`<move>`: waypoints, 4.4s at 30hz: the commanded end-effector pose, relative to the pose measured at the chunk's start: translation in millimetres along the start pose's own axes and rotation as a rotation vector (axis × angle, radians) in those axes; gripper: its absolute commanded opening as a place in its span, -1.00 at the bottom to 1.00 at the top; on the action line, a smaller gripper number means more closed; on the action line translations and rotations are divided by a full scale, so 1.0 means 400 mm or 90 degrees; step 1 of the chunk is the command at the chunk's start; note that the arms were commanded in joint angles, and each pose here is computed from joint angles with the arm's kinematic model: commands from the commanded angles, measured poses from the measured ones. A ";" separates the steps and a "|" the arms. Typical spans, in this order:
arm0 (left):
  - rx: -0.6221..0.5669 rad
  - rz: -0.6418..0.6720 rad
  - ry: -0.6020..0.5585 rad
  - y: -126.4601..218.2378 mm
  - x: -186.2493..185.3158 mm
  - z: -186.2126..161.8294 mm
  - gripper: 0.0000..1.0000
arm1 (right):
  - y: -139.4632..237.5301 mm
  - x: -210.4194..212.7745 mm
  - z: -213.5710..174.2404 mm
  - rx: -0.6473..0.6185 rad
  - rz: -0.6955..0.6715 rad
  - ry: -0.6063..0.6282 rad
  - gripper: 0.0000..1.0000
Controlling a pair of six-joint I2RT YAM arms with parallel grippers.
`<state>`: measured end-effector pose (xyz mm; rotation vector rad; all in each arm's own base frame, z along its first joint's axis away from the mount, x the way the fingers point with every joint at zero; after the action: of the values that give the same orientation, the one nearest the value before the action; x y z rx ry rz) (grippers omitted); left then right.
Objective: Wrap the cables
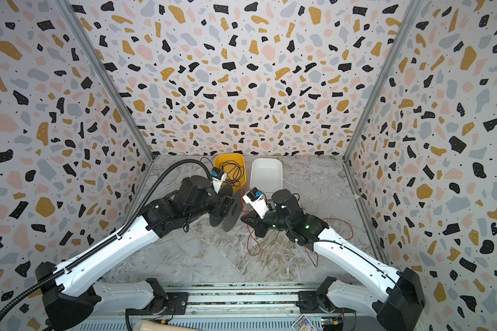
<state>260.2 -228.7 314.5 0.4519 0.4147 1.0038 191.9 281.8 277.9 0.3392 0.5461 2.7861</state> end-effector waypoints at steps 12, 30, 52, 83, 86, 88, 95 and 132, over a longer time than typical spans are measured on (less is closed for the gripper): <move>-0.149 0.026 -0.158 -0.003 0.026 -0.003 0.72 | 0.076 0.072 0.145 0.015 0.155 -0.031 -1.00; -0.243 -0.028 -0.225 0.015 -0.024 0.028 0.57 | 0.066 0.105 0.122 0.071 0.232 -0.068 -0.99; -0.264 -0.048 -0.284 0.018 -0.053 0.025 0.03 | 0.039 0.147 0.110 0.071 0.315 -0.075 -1.00; -0.087 0.122 -0.092 -0.042 0.034 0.108 -1.00 | 0.036 -0.046 0.064 -0.159 -0.205 0.058 0.56; -0.073 0.131 -0.073 -0.033 0.049 0.119 -1.00 | 0.034 -0.039 0.041 -0.170 -0.225 0.084 0.47; -0.067 0.125 -0.059 -0.024 0.052 0.126 -1.00 | 0.029 -0.031 0.029 -0.174 -0.249 0.103 0.38; -0.046 0.107 -0.007 -0.012 0.080 0.136 -1.00 | 0.016 -0.041 0.003 -0.171 -0.299 0.105 -0.25; 0.031 0.008 0.087 -0.110 0.115 0.102 -1.00 | -0.030 -0.175 0.079 -0.120 -0.289 0.049 -0.49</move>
<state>330.7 -216.1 307.2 0.4694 0.5481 1.0587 264.6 282.1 255.1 0.0833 0.4289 2.4032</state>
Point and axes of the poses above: each gripper's point midway between its finger pads, its own y axis back along the fingers, its own x axis along the line the jaws close on, z = x × y, the point moved 3 cm from there along y, back along the fingers, and after that the axes turned 7 degrees about y, right-handed, at the moved point
